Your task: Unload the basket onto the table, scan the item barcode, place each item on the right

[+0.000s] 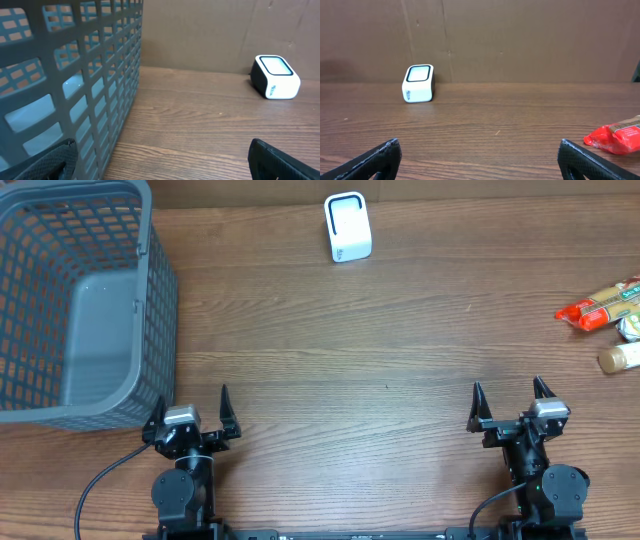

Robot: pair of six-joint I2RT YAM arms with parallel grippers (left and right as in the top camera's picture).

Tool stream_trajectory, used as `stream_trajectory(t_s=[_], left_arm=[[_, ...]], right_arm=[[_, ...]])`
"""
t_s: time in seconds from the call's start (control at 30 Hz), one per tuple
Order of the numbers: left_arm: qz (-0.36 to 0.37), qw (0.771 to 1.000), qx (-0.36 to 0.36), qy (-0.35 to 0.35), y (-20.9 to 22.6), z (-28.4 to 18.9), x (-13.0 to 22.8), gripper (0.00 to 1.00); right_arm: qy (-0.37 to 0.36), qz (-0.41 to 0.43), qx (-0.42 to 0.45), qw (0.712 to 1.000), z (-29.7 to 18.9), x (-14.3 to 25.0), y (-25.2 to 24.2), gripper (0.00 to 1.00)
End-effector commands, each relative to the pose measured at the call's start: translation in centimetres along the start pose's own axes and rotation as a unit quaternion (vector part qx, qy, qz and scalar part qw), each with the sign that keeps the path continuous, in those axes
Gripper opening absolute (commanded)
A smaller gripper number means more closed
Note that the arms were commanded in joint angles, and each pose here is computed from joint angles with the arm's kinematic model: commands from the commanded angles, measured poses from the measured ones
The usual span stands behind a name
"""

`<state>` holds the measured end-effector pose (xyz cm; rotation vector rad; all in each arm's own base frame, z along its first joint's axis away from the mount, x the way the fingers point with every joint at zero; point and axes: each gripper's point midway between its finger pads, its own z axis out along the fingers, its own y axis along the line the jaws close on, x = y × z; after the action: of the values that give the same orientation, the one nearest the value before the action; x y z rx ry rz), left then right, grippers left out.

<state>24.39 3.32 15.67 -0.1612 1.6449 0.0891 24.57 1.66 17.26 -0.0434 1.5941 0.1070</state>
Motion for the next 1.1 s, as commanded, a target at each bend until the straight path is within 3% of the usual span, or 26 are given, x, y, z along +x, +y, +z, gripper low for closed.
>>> stream_trajectory(t_s=[0.0, 1.07], left_arm=[[0.007, 1.0, -0.016, -0.005, 0.53, -0.03, -0.06, 1.0], [0.011, 1.0, -0.002, -0.006, 0.06, -0.02, -0.09, 1.0]], right_arm=[[-0.002, -0.01, -0.004, 1.0, 0.01, 0.18, 0.17, 1.0], [-0.002, -0.01, -0.004, 1.0, 0.01, 0.18, 0.17, 1.0]])
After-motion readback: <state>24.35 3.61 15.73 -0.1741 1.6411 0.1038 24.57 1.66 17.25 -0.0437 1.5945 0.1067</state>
